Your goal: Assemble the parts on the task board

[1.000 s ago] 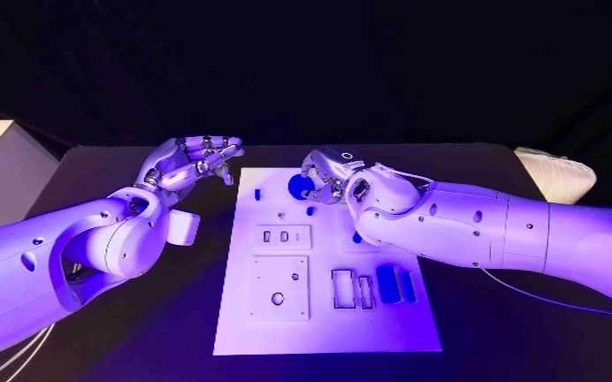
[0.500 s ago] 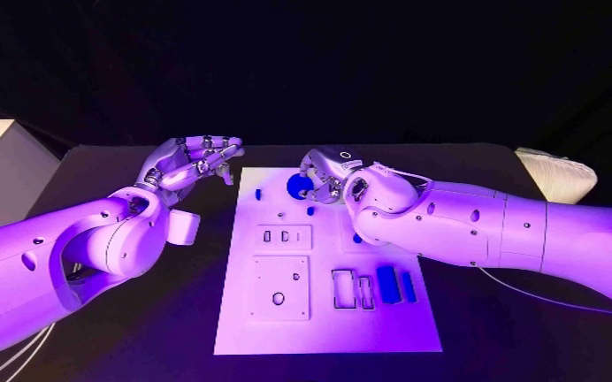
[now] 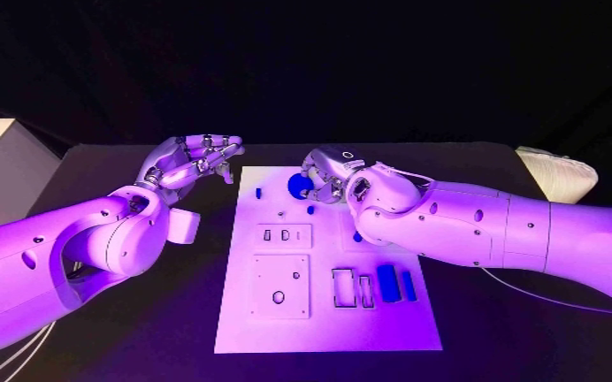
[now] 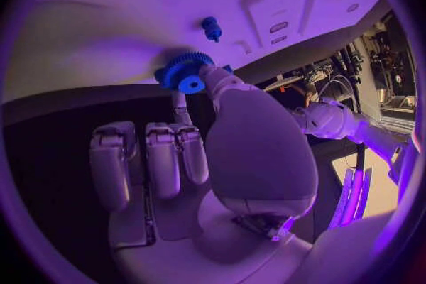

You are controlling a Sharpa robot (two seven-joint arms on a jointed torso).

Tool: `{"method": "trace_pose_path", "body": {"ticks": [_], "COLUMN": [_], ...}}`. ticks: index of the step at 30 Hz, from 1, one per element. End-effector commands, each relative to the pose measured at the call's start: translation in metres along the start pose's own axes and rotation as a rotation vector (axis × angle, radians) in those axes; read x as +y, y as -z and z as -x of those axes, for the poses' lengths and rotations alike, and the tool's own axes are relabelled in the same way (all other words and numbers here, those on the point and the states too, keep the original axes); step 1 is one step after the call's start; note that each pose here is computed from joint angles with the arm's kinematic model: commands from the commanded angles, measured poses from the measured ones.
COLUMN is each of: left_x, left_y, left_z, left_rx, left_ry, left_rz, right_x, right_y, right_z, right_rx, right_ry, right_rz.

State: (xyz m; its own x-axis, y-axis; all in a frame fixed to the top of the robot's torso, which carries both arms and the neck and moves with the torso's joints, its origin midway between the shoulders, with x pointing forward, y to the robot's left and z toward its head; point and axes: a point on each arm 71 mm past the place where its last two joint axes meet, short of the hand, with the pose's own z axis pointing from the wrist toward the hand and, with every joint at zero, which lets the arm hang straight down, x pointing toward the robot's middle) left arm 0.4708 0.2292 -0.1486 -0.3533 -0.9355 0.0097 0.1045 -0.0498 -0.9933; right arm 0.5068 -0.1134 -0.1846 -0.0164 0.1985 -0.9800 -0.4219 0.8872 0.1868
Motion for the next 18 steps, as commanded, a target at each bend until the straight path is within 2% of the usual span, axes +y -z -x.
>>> {"method": "trace_pose_path", "body": {"ticks": [1, 18], "left_x": [-0.001, -0.0004], "left_y": [-0.0004, -0.0006], "left_z": [-0.0016, -0.0012], "left_rx": [0.015, 0.015], "left_ry": [0.008, 0.008], "left_rz": [-0.005, 0.001], "right_x": [-0.0003, -0.0004], "right_y": [0.0023, 0.0054], "right_z": [-0.003, -0.0023], "right_rx": [0.013, -0.012], "right_ry": [0.004, -0.009], "right_rz": [0.001, 0.004]}}
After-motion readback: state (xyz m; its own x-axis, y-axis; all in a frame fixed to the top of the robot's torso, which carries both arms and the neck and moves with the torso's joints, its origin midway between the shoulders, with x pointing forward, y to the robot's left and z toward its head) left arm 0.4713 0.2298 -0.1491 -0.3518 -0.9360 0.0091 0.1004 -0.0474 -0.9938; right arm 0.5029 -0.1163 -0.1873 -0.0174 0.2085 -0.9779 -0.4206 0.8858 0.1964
